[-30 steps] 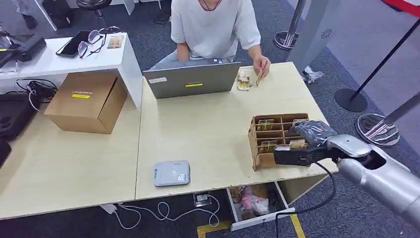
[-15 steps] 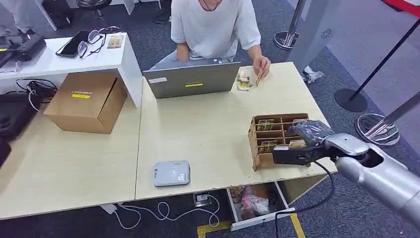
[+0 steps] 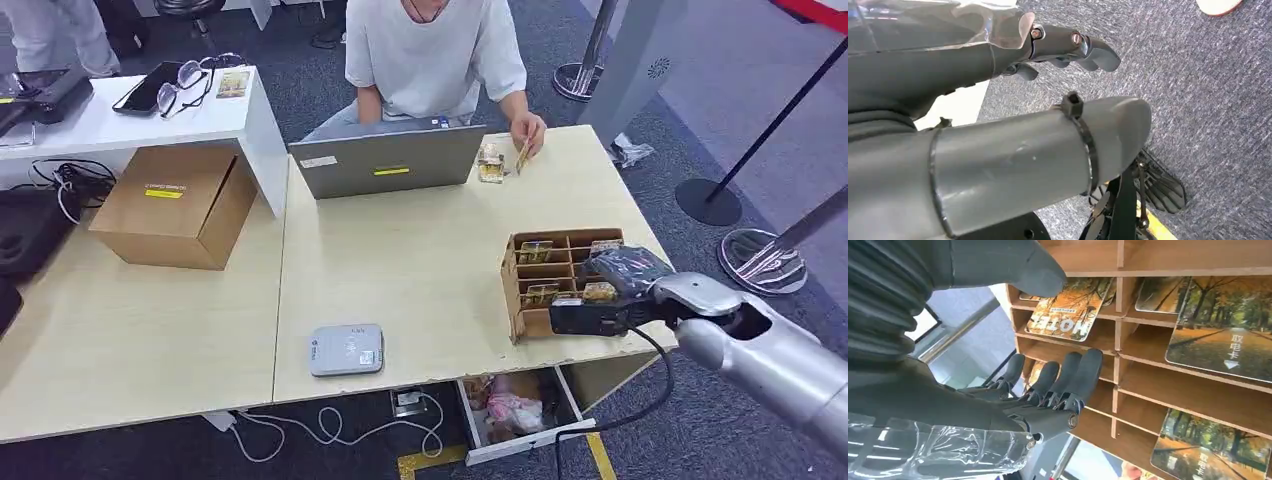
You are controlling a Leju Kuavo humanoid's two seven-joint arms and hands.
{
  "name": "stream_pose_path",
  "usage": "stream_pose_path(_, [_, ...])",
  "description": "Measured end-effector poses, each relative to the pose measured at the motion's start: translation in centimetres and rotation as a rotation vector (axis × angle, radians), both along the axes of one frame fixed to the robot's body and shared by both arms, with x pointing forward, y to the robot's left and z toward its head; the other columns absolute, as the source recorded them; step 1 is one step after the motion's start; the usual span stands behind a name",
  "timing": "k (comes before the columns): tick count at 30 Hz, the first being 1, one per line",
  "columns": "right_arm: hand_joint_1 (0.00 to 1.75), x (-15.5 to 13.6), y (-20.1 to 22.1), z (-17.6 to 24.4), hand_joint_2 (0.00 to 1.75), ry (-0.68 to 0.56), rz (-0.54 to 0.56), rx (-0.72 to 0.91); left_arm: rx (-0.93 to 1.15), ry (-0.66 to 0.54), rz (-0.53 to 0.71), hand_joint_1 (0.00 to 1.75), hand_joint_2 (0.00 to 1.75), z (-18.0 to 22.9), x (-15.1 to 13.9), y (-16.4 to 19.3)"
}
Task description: Pass the card to the sensor for recognition and then transmit it.
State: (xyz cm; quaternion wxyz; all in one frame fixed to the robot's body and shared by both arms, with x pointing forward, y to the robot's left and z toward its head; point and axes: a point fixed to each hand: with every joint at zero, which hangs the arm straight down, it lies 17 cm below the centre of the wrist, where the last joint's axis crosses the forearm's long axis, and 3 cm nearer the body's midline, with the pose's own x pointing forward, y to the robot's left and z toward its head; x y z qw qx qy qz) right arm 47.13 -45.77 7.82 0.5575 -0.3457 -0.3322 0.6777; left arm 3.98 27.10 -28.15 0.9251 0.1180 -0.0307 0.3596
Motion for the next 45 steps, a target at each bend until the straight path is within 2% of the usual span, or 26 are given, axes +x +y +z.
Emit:
stream_pose_path(11, [0.77,0.0,-0.1,0.0,1.75,0.001,-0.008,0.001,0.002,-0.002,0.002,0.0,0.0,0.0,0.0,0.0])
stream_pose_path(14, [0.84,0.0,-0.1,-0.1,1.75,0.001,-0.013,0.0,0.003,-0.004,0.005,0.0,0.0,0.0,0.1,0.0])
stream_pose_path(18, [0.8,-0.2,-0.3,-0.2,1.75,0.004,-0.02,-0.002,0.004,-0.006,0.008,0.0,0.0,0.0,0.1,0.1])
stream_pose_path(20, [0.87,-0.2,-0.3,-0.3,1.75,0.003,-0.021,-0.002,0.005,-0.007,0.008,0.0,0.0,0.0,0.1,0.1])
stream_pose_path(34, [0.87,-0.4,-0.5,-0.5,1.75,-0.003,-0.034,-0.004,0.003,-0.015,0.015,0.0,0.0,0.0,0.3,0.0])
stream_pose_path(37, [0.94,-0.7,-0.5,-0.9,1.75,0.005,-0.034,-0.004,0.003,-0.015,0.015,0.0,0.0,0.0,0.3,0.0])
stream_pose_path(38, [1.01,-0.9,-0.5,-1.2,1.75,0.011,-0.034,-0.004,0.003,-0.015,0.015,0.0,0.0,0.0,0.3,0.0])
stream_pose_path(39, [1.38,-1.0,-0.5,-1.4,1.75,0.015,-0.034,-0.004,0.003,-0.017,0.016,0.0,0.0,0.0,0.3,0.0])
stream_pose_path(40, [1.48,-1.0,-0.5,-1.4,1.75,0.015,-0.035,-0.004,0.003,-0.02,0.016,0.0,0.0,0.0,0.4,0.0])
stream_pose_path(45, [1.52,-1.3,-0.6,-1.7,1.75,0.017,-0.043,0.0,-0.001,-0.027,0.015,0.0,0.0,0.1,0.6,-0.1])
